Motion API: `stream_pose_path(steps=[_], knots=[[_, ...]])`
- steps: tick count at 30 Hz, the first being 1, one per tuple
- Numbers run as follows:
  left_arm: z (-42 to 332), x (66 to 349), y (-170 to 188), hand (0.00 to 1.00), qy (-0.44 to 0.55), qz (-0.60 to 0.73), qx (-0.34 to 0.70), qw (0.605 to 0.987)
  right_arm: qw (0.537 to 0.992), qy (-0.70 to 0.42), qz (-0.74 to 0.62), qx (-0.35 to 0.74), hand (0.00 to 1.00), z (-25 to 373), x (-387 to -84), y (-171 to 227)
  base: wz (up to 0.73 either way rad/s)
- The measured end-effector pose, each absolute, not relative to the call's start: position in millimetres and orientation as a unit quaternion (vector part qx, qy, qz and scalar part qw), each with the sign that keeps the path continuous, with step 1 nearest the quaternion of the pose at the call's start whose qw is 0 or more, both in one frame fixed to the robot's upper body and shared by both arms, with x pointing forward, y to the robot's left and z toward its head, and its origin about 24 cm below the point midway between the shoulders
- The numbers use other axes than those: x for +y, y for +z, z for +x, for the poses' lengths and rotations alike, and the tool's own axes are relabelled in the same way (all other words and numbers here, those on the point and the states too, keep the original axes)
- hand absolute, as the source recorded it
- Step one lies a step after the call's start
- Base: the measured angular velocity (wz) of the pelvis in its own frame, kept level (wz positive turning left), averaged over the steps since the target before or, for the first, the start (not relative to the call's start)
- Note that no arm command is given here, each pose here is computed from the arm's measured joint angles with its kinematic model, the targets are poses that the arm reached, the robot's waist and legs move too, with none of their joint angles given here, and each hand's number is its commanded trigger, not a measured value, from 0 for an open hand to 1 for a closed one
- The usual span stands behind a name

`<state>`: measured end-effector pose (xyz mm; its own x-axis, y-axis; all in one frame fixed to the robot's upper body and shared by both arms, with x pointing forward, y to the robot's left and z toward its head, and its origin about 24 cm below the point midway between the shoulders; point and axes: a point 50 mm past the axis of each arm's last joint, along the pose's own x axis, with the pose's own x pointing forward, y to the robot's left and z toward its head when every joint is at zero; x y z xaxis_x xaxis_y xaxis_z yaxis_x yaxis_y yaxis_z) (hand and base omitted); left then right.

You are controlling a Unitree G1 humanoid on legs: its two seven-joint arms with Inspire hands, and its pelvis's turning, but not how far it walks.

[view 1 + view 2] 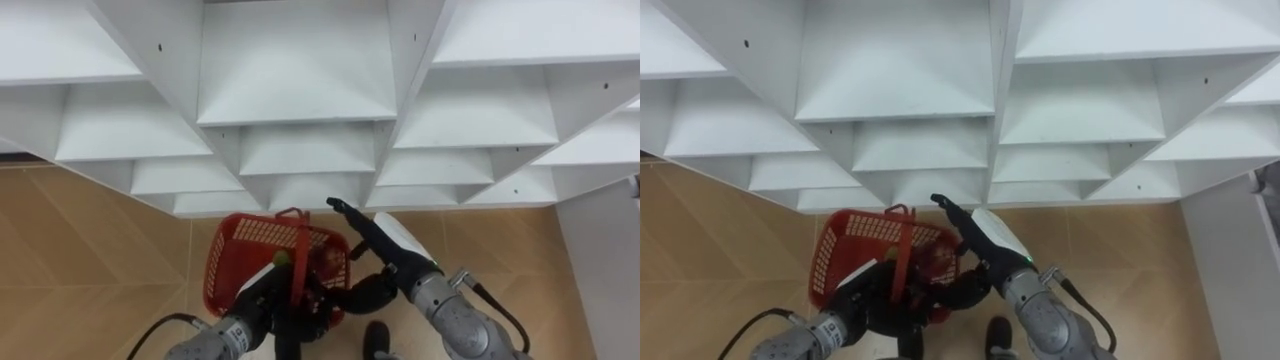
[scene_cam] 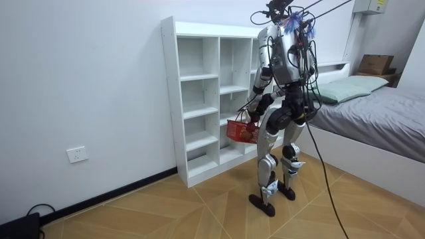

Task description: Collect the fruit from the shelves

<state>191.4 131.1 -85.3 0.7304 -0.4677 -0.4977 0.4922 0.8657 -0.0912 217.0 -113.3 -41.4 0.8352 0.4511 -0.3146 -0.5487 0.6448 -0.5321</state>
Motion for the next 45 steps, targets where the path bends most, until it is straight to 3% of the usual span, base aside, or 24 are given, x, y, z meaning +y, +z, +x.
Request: stream_pose_path(steps=[25, 34, 38, 45], knots=[[192, 142, -86, 1.0, -0.235, 0.047, 0.259, 0.936, 0.904, 0.266, -0.314, 0.116, 0.0, 209, -128, -58, 0.01], [169, 178, -107, 1.0, -0.18, 0.068, 0.319, 0.928, 0.913, 0.199, -0.274, 0.227, 0.0, 194, -171, -88, 0.01], [146, 193, -118, 1.0, -0.142, 0.054, 0.355, 0.922, 0.926, 0.139, -0.218, 0.276, 0.0, 170, -189, -101, 0.07], [118, 214, -135, 1.0, -0.074, 0.041, 0.415, 0.906, 0.909, 0.039, -0.132, 0.392, 0.0, 123, -215, -133, 0.21]])
